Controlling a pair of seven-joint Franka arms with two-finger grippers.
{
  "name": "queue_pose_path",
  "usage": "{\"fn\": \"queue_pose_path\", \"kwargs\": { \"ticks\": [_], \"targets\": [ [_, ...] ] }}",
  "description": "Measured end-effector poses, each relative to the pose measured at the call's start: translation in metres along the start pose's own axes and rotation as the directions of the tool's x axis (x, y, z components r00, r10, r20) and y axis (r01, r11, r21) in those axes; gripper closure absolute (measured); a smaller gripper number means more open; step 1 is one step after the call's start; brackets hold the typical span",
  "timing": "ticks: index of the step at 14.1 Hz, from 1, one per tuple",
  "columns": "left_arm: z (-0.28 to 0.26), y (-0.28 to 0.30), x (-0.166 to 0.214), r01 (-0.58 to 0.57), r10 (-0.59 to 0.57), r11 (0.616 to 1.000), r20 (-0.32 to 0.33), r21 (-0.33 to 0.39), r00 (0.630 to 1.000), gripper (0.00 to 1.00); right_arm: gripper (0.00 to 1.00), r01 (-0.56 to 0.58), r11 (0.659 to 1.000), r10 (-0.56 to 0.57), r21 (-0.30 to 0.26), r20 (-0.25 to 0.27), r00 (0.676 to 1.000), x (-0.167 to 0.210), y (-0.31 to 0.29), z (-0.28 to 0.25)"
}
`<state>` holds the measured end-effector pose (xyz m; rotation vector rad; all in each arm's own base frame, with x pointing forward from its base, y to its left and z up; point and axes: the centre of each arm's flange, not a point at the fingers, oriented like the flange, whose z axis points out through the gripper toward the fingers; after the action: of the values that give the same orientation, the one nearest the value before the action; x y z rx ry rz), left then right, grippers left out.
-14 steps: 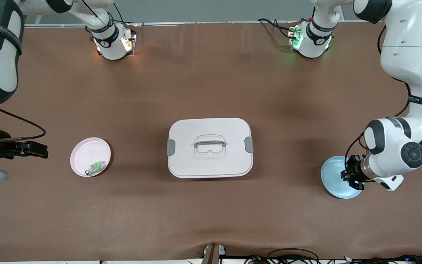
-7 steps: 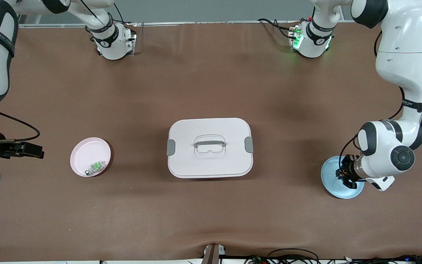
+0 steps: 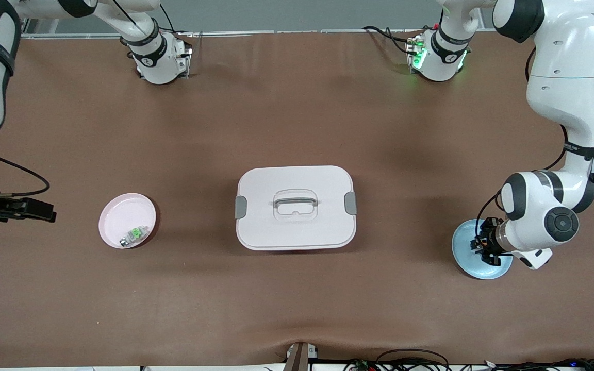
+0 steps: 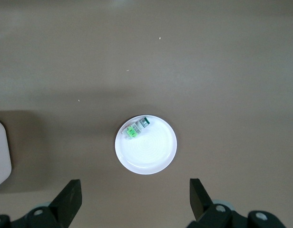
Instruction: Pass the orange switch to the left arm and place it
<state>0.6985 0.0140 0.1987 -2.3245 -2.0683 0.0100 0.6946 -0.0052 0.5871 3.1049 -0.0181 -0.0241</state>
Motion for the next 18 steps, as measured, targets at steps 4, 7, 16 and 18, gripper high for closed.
{"fn": "queue_pose_path", "kwargs": {
  "ticks": [4,7,16,18],
  "targets": [
    [-0.01,0.006,0.001,0.0,0.0,1.0,-0.003,-0.022,1.0,0.04,0.0,0.023,1.0,-0.023,0.0,-0.04,0.999,-0.011,-0.014,-0.028],
    [-0.021,0.009,0.002,-0.074,0.074,0.997,-0.006,-0.02,0.997,0.0,0.0,0.027,1.0,-0.027,-0.004,-0.045,0.999,-0.012,-0.016,-0.03],
    [-0.054,-0.003,0.0,-0.671,0.67,0.741,0.056,0.003,0.74,0.0,0.0,-0.003,1.0,0.003,-0.006,-0.007,1.0,-0.03,0.005,-0.022],
    [-0.058,-0.005,0.0,-0.765,0.764,0.644,0.061,-0.006,0.643,0.0,0.0,-0.004,1.0,0.004,-0.006,-0.038,0.999,-0.045,0.007,-0.021]
  ]
}}
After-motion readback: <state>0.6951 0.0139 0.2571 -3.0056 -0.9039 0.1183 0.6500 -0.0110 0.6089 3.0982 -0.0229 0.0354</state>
